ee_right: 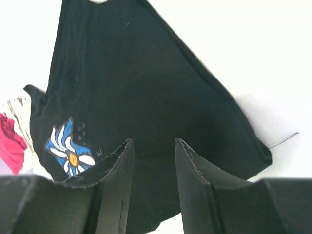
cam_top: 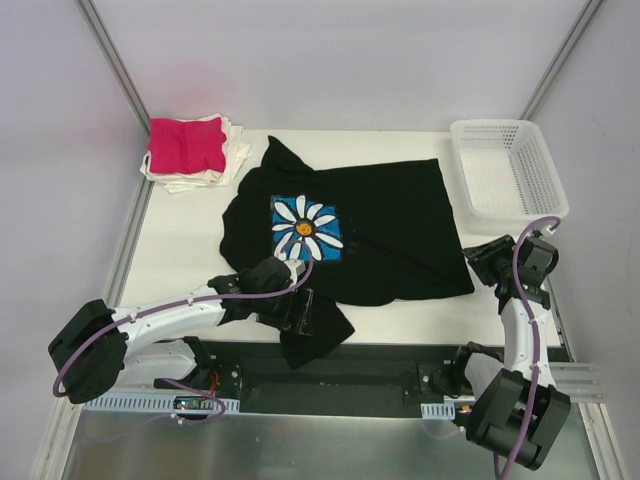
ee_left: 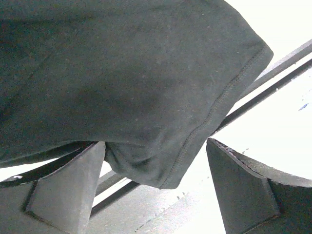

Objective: Fold and stack the t-shirts
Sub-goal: Flatten out the tshirt

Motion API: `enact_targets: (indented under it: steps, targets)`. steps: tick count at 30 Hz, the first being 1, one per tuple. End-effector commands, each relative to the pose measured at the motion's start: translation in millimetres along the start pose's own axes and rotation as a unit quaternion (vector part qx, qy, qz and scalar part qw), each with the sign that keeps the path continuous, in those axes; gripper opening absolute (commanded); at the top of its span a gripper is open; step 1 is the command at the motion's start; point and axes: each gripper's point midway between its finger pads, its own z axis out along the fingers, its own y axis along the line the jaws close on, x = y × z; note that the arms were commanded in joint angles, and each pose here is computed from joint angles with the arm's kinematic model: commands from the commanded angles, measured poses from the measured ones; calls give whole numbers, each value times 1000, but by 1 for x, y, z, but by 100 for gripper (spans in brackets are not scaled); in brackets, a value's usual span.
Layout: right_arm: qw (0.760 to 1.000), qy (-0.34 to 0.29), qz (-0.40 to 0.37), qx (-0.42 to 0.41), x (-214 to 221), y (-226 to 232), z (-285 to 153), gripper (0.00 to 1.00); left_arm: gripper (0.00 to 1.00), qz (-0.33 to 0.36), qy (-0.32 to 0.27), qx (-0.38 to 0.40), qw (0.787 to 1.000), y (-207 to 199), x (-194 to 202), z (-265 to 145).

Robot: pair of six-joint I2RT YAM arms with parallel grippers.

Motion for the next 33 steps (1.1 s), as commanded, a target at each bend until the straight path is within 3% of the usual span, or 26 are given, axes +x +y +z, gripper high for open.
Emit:
enact_targets:
  steps: [1, 3, 10, 18, 21, 27, 33]
  targets:
    - [997, 0, -60, -42, -8, 39, -2, 42, 91, 31, -27, 18, 999, -16, -19, -7]
    - [993, 31, -92, -63, 6, 58, 0, 45, 99, 36, -29, 23, 999, -19, -21, -10]
    - [966, 162, -177, -96, 73, 109, 38, 46, 99, 38, -38, 26, 998, -25, -25, -25]
    - [906, 300, -259, -150, 176, 195, 94, 45, 99, 57, -126, 5, 990, -32, -59, -66]
    - [884, 359, -265, -140, 219, 196, 112, 43, 99, 69, -156, 3, 985, -35, -70, -80]
    - [876, 378, -251, -166, 246, 224, 143, 41, 99, 71, -215, -10, 974, -36, -88, -109]
    - [871, 386, -244, -180, 249, 247, 173, 41, 99, 64, -236, -17, 969, -37, -95, -123]
